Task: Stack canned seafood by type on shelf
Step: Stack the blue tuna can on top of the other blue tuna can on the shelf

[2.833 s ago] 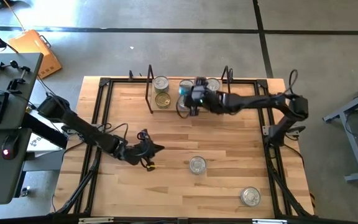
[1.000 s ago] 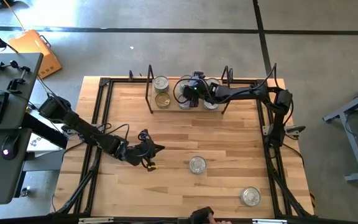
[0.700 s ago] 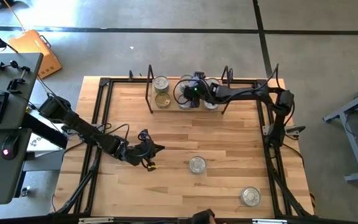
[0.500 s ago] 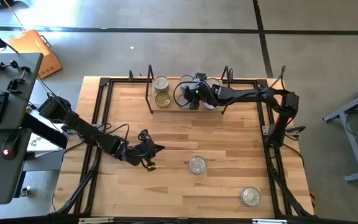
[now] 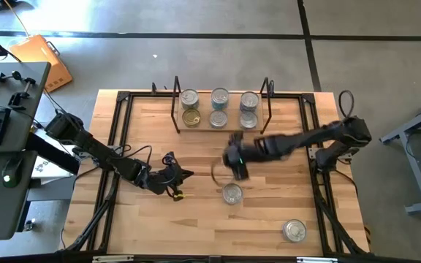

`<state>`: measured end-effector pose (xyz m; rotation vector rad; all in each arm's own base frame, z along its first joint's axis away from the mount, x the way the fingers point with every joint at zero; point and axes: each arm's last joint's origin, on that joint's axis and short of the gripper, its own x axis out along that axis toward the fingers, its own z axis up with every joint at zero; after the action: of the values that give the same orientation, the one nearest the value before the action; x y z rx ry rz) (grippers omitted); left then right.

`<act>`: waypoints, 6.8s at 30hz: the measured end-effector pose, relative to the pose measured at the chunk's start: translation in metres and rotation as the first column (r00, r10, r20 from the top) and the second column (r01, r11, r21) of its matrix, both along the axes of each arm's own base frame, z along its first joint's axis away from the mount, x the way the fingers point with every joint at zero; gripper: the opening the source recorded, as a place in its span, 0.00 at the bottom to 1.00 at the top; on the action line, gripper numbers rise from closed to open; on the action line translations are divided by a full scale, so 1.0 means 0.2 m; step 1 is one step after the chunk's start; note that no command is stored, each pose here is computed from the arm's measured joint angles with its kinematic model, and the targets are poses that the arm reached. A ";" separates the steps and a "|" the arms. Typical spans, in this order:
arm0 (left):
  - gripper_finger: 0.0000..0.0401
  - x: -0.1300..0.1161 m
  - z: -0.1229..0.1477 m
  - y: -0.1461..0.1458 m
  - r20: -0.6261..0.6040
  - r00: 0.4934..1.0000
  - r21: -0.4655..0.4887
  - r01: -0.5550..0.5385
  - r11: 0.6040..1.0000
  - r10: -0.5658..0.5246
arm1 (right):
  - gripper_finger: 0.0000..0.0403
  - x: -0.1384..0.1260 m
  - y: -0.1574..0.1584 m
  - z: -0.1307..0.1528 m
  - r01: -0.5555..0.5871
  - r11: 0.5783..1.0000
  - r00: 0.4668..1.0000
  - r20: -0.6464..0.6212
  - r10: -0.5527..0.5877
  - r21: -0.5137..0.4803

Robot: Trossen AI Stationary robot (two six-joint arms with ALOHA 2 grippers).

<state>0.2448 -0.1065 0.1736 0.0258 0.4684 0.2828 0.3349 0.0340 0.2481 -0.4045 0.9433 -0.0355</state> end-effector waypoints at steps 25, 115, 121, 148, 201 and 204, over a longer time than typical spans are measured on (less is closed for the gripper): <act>0.01 0.00 0.00 0.01 0.003 1.000 0.029 -0.016 0.999 0.016 | 0.62 -0.84 1.18 -0.03 0.357 0.729 0.934 -0.230 -0.274 0.584; 0.27 1.07 -0.18 0.06 -0.161 0.702 0.439 0.680 0.587 -0.694 | 0.00 -0.69 0.88 -0.54 0.234 0.972 0.941 0.255 -0.222 -0.014; 0.27 1.07 -0.19 0.13 -0.191 0.716 0.419 0.679 0.604 -0.672 | 0.00 -0.64 0.83 -0.54 0.282 0.959 0.926 0.263 -0.270 -0.010; 0.02 1.08 -0.22 0.25 -0.238 0.713 0.373 0.694 0.616 -0.660 | 0.00 -0.58 0.79 -0.53 0.326 0.945 0.911 0.266 -0.316 0.005; 0.27 1.19 -0.29 0.17 -0.216 0.687 0.412 0.708 0.573 -0.694 | 0.10 -0.77 0.55 -0.65 0.013 0.998 0.998 0.067 -0.009 -0.058; 0.30 1.19 -0.29 0.15 -0.249 0.700 0.460 0.694 0.554 -0.670 | 0.02 -0.74 0.54 -0.63 0.048 0.998 0.996 0.079 -0.045 -0.036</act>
<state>0.4823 -0.0756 0.1164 0.7563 0.3792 -0.3880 0.1862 0.1427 0.1213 -0.4137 0.8757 -0.1110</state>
